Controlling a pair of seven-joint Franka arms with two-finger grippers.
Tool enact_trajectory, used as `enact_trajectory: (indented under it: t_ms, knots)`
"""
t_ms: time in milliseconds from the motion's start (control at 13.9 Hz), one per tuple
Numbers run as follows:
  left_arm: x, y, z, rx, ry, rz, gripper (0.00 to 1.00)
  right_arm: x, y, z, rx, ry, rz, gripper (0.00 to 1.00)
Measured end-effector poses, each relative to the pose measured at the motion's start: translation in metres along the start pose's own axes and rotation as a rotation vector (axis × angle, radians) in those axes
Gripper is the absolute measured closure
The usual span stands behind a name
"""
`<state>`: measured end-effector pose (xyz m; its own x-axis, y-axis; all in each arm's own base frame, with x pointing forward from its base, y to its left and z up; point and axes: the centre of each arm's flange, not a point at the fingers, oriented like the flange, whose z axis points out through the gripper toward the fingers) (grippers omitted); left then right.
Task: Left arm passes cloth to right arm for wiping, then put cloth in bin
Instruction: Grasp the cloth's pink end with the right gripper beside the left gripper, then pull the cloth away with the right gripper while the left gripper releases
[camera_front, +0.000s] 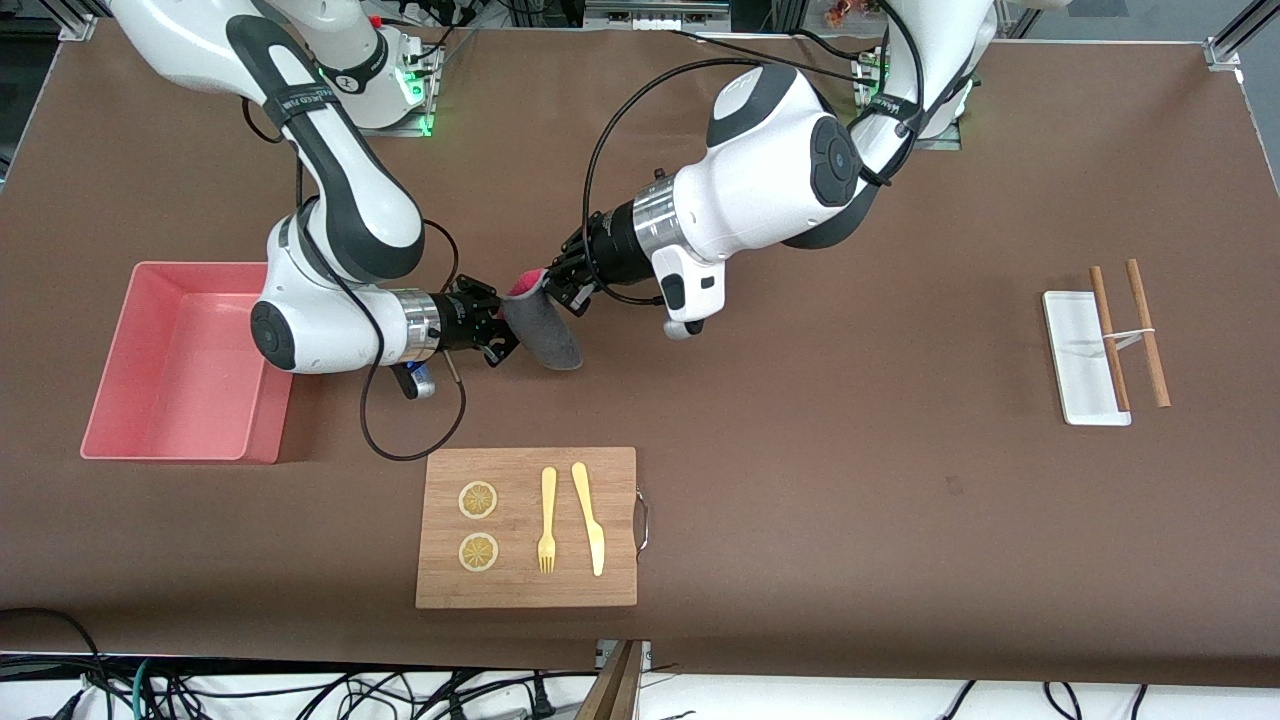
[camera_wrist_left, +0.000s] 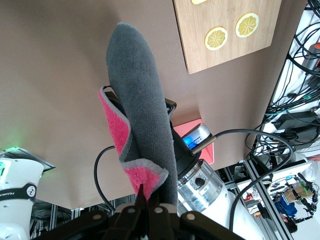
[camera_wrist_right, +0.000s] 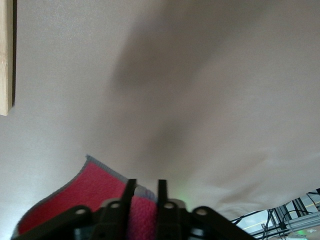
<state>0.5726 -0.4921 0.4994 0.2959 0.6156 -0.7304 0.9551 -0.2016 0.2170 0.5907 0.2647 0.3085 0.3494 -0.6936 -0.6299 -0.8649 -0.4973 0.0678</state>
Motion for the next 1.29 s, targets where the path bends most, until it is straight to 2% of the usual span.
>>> enact_trajectory:
  t_ms: [72, 144, 576, 719, 1079, 1295]
  knots:
    - [0.000, 0.000, 0.000, 0.000, 0.000, 0.000, 0.98, 0.000, 0.000, 0.000, 0.001, -0.001, 0.003, 0.93]
    - [0.000, 0.000, 0.000, -0.001, 0.000, 0.000, 0.98, 0.000, 0.000, -0.001, 0.002, -0.001, 0.005, 0.98]
    - [0.007, 0.006, -0.008, -0.015, 0.003, -0.009, 0.97, 0.001, -0.003, -0.009, 0.018, 0.001, 0.005, 0.98]
    - [0.008, 0.008, -0.010, -0.019, 0.003, -0.011, 0.83, 0.005, -0.002, -0.012, 0.022, 0.003, -0.002, 0.98]
    - [0.023, 0.027, -0.047, -0.053, 0.007, -0.028, 0.32, 0.005, -0.002, -0.012, 0.022, 0.002, -0.011, 0.98]
    - [0.037, 0.033, -0.078, -0.024, 0.042, -0.025, 0.01, 0.001, -0.002, -0.009, 0.008, 0.003, -0.027, 0.98]
